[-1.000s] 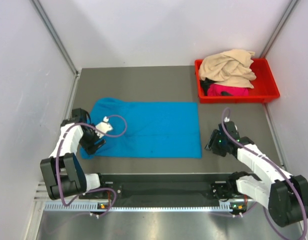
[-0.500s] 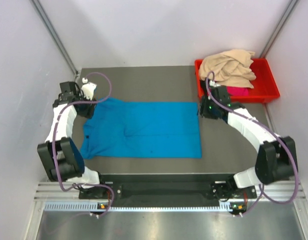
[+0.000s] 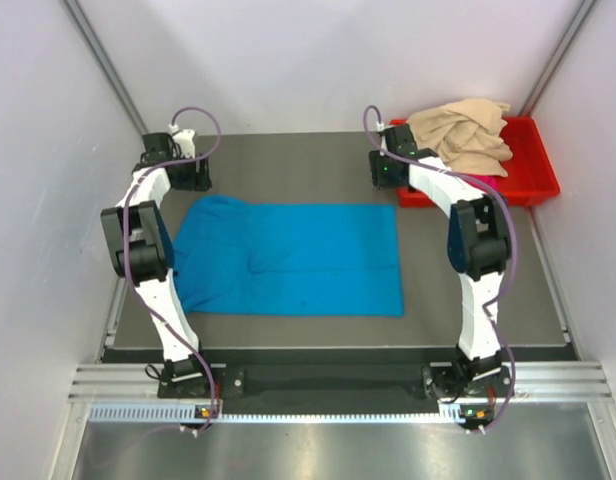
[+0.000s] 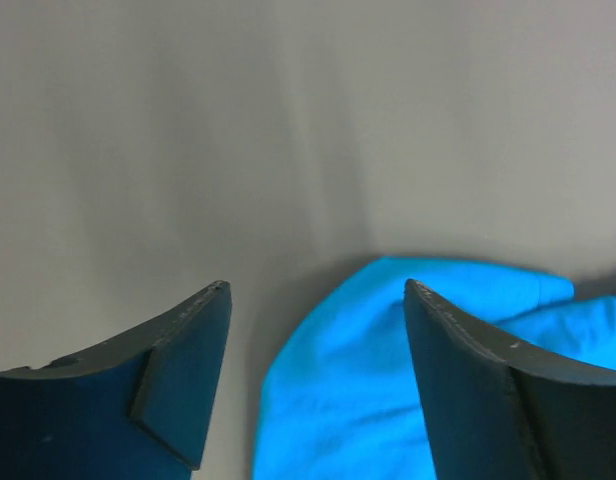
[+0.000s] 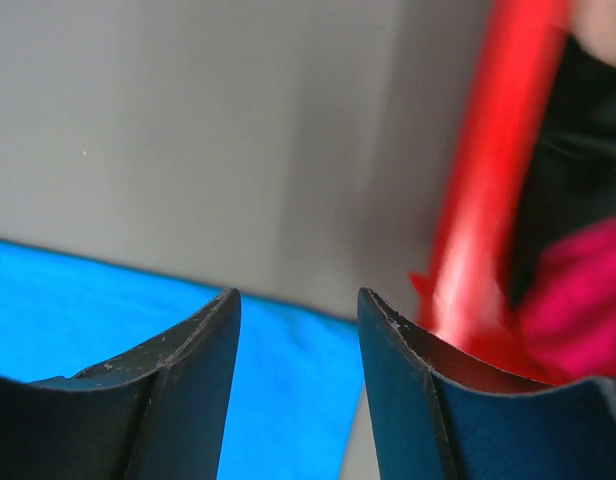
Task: Fold and stack the t-shirts
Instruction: Fold the tshirt
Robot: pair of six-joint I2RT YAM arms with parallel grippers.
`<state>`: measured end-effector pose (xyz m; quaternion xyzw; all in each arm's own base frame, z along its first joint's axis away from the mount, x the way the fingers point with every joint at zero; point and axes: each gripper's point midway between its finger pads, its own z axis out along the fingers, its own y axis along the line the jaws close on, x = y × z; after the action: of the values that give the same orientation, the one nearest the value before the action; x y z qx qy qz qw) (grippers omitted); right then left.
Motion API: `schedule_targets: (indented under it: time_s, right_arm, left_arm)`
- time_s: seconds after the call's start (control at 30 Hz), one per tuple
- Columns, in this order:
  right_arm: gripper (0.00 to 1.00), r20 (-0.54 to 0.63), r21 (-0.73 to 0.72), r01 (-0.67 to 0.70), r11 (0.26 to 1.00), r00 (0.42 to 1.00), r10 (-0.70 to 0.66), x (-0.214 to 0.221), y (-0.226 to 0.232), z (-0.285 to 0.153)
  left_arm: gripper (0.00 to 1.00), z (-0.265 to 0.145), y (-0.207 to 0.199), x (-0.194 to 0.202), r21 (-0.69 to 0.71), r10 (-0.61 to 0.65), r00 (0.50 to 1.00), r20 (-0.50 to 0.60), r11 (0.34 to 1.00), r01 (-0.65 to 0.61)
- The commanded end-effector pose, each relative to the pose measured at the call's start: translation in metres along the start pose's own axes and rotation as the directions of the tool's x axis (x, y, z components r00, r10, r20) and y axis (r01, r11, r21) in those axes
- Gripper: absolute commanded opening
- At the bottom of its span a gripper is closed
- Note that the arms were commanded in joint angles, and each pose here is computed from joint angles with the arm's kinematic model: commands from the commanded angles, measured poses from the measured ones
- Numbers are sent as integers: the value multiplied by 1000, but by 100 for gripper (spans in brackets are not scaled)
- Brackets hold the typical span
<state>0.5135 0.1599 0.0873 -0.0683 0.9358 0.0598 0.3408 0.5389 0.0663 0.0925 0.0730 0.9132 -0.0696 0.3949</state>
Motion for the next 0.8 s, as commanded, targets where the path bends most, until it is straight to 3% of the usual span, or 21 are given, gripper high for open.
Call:
schedule_targets:
  time_s: [0.0, 0.3, 0.43, 0.47, 0.67, 0.73, 0.77]
  right_arm:
    - [52, -69, 23, 98, 995, 993, -96, 4, -4, 5]
    - [56, -243, -42, 240, 970, 939, -242, 47, -9, 20]
    - [56, -295, -86, 297, 951, 904, -309, 63, -11, 25]
    - [56, -297, -119, 299, 947, 899, -322, 67, -6, 28]
    - [56, -284, -178, 333, 926, 883, -373, 68, 2, 28]
    - [56, -275, -210, 350, 913, 875, -399, 70, 5, 26]
    - [55, -281, -221, 356, 908, 868, -409, 72, 6, 26]
  left_arm:
    - [73, 14, -15, -12, 78, 57, 998, 29, 995, -59]
    - [70, 34, -25, 20, 178, 101, 994, -37, 980, -93]
    - [61, 33, -32, 30, 227, 115, 992, -58, 969, -99]
    - [53, 33, -34, 31, 238, 123, 991, -60, 966, -106]
    - [32, 9, -59, 43, 363, 165, 983, -85, 923, -123]
    - [5, 2, -59, 43, 351, 175, 981, -84, 926, -136]
    - [0, 0, -54, 40, 321, 166, 983, -85, 938, -130]
